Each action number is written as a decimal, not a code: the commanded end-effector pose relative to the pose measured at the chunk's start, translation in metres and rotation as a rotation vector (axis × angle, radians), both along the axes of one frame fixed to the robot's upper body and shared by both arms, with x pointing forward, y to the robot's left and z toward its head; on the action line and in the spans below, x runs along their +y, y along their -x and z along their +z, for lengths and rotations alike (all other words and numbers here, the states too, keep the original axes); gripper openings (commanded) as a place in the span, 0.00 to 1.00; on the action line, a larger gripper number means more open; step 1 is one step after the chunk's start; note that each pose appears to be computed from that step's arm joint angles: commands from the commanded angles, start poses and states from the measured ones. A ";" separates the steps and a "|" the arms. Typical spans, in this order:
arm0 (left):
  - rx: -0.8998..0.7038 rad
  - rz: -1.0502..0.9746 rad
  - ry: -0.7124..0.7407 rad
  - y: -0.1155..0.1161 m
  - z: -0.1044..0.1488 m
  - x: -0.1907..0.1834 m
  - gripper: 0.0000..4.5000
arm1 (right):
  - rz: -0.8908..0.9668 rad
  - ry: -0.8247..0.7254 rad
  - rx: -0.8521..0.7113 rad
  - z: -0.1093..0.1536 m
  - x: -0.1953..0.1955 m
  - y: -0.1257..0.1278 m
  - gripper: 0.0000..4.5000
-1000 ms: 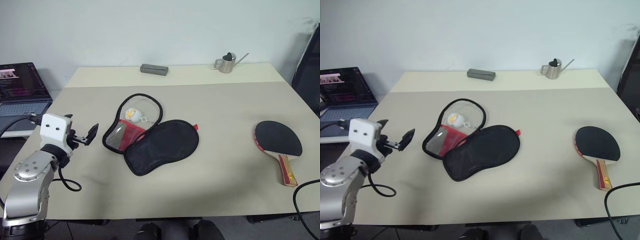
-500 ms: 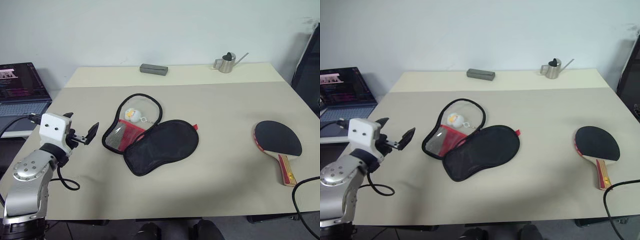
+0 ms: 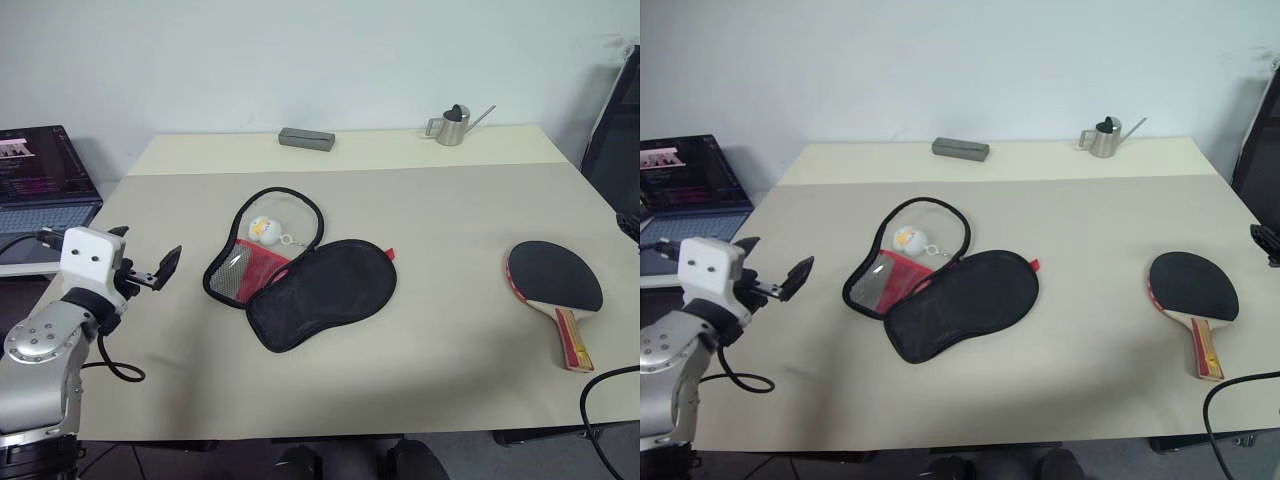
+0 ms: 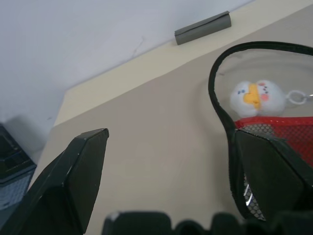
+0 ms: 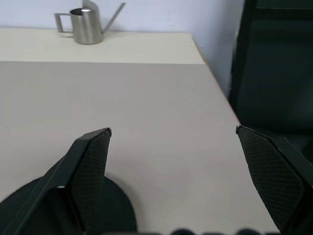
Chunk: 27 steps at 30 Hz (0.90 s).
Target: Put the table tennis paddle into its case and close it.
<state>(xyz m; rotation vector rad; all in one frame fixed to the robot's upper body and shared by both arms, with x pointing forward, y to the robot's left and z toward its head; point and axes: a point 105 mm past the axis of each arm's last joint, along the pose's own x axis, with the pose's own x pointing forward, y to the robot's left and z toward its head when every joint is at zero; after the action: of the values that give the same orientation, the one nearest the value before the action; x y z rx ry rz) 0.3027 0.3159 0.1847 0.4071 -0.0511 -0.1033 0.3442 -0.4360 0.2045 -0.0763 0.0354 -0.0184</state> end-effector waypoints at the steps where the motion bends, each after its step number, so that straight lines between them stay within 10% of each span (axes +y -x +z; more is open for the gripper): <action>1: -0.040 -0.032 0.002 0.008 0.016 0.004 1.00 | 0.089 0.022 -0.072 0.020 0.010 -0.001 1.00; 27: 0.200 -0.575 0.086 0.018 0.029 -0.062 1.00 | 0.886 -0.003 0.136 0.002 0.233 0.002 1.00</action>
<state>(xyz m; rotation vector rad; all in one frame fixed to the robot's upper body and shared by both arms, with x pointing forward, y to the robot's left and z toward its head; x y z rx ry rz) 0.2911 0.2619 0.2002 0.2634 0.0513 -0.6466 0.3486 -0.2122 0.1962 -0.0869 0.1351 0.8452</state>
